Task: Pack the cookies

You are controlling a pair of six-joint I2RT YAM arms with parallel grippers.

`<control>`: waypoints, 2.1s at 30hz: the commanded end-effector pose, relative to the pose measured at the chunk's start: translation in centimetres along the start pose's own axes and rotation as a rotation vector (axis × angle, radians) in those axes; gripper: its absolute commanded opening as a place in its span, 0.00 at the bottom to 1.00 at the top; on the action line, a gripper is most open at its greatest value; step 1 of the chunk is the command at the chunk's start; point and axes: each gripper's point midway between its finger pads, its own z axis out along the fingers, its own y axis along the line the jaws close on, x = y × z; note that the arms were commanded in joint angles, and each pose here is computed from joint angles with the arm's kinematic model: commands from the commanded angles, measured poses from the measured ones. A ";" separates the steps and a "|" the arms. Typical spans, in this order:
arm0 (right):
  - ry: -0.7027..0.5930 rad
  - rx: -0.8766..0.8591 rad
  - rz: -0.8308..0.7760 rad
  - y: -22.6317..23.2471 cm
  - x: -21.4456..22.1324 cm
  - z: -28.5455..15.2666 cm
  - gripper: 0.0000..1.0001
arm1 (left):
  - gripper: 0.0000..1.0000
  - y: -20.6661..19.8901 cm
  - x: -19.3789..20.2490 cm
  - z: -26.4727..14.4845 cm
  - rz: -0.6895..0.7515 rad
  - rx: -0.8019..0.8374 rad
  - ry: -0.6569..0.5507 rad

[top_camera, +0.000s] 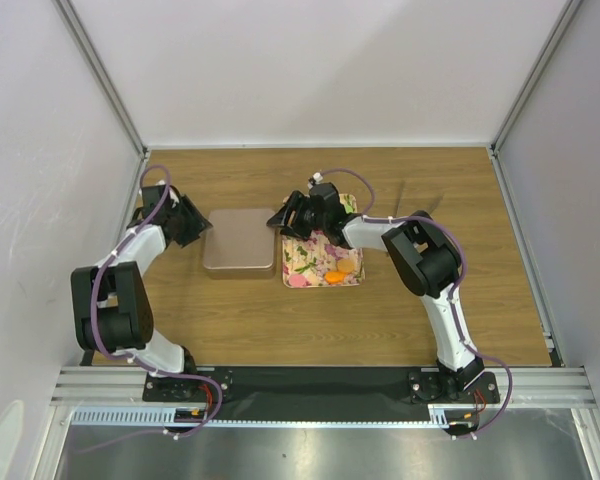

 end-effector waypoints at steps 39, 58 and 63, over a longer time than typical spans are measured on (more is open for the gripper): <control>0.139 -0.015 -0.091 2.9 3.8 1.5 0.46 | 0.56 1.6 -1.4 2.8 0.061 -0.156 0.020; -0.022 -0.120 -0.238 9.1 -3.5 -4.6 0.81 | 0.67 -7.2 -12.6 -10.4 0.116 0.017 -0.373; -0.151 -0.148 -0.324 12.9 -6.3 -11.3 0.89 | 0.67 -11.2 -10.2 -15.3 0.177 0.197 -0.406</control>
